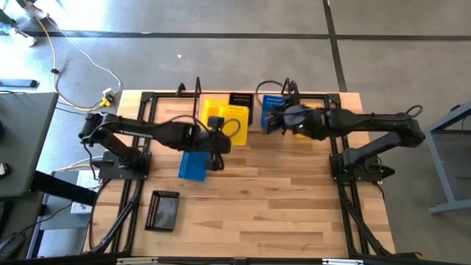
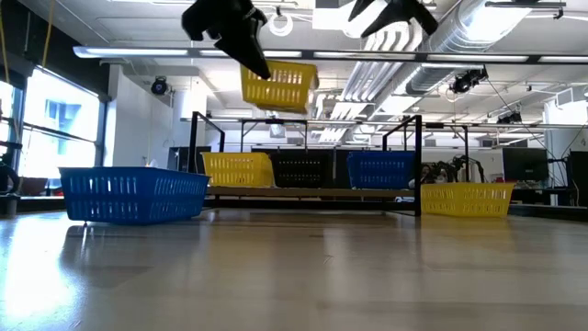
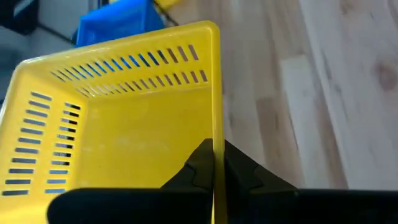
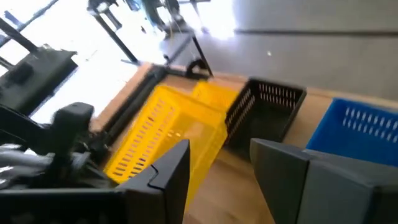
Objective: Stack baskets on shelf by color
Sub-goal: Stack the bottom yellow bin on top of the other yellow bin on the shelf
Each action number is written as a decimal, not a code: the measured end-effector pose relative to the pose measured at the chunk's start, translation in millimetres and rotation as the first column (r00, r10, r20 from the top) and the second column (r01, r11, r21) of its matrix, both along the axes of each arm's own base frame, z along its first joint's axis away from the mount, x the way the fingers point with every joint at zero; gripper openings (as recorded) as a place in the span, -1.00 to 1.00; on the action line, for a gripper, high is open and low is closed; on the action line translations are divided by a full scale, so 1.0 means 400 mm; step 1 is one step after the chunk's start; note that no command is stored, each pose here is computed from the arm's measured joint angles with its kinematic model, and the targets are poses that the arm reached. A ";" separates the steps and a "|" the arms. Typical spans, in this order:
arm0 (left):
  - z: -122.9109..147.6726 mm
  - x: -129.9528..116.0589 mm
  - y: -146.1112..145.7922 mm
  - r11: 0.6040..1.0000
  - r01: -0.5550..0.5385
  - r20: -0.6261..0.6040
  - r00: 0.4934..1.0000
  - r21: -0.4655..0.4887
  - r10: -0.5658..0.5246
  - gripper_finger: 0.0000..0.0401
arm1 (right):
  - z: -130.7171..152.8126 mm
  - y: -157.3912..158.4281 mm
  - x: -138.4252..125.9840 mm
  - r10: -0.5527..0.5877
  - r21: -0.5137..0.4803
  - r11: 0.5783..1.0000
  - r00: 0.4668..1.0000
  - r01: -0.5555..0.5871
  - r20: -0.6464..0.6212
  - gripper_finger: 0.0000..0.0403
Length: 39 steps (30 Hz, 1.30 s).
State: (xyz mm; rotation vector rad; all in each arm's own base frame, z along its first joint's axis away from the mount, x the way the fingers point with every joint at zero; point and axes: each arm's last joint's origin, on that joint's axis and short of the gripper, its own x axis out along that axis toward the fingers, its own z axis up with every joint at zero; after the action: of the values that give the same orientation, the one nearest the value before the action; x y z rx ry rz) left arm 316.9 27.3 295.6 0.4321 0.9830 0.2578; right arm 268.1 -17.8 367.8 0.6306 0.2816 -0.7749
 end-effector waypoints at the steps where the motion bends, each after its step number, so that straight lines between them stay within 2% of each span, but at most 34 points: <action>1: 0.006 -0.011 0.011 1.000 -0.011 -0.003 1.000 -0.011 0.011 -1.00 | 0.012 -0.003 -0.012 0.005 -0.016 1.000 1.000 -0.004 0.011 -0.24; 5: 0.031 -0.041 0.054 0.998 -0.047 0.010 0.999 -0.030 0.047 -1.00 | 0.046 -0.015 -0.051 0.021 -0.074 0.997 0.999 -0.019 0.024 -0.24; 10: 0.048 -0.075 0.109 0.998 -0.027 0.025 0.999 -0.063 0.028 -1.00 | 0.074 -0.022 -0.090 0.037 -0.125 0.992 0.999 -0.033 0.030 -0.24; 14: 0.024 -0.127 0.150 0.993 -0.026 0.017 0.999 -0.117 0.028 -1.00 | 0.085 -0.021 -0.107 0.049 -0.145 0.988 0.998 -0.044 0.031 -0.24; 20: 0.005 -0.187 0.198 0.998 -0.028 0.109 0.993 -0.059 0.034 -1.00 | 0.087 -0.021 -0.111 0.059 -0.164 0.985 0.998 -0.056 0.017 -0.24; 23: -0.010 -0.207 0.227 0.994 -0.028 0.107 0.993 -0.103 0.039 -1.00 | 0.086 -0.021 -0.111 0.066 -0.160 0.985 0.998 -0.063 0.011 -0.24; 32: -0.043 -0.214 0.292 0.991 0.017 0.061 0.998 -0.132 -0.009 -1.00 | 0.085 -0.019 -0.109 0.095 -0.147 0.985 0.995 -0.093 0.013 -0.24; 39: -0.093 -0.201 0.320 0.988 -0.031 -0.038 0.999 -0.151 0.025 -1.00 | 0.085 -0.019 -0.109 0.095 -0.147 0.985 0.995 -0.093 0.013 -0.24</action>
State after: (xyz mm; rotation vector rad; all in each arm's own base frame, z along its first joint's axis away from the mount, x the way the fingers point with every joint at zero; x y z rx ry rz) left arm 236.4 155.2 258.4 0.2846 1.0370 0.1994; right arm 224.4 -25.4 401.9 0.4833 0.2325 -0.6914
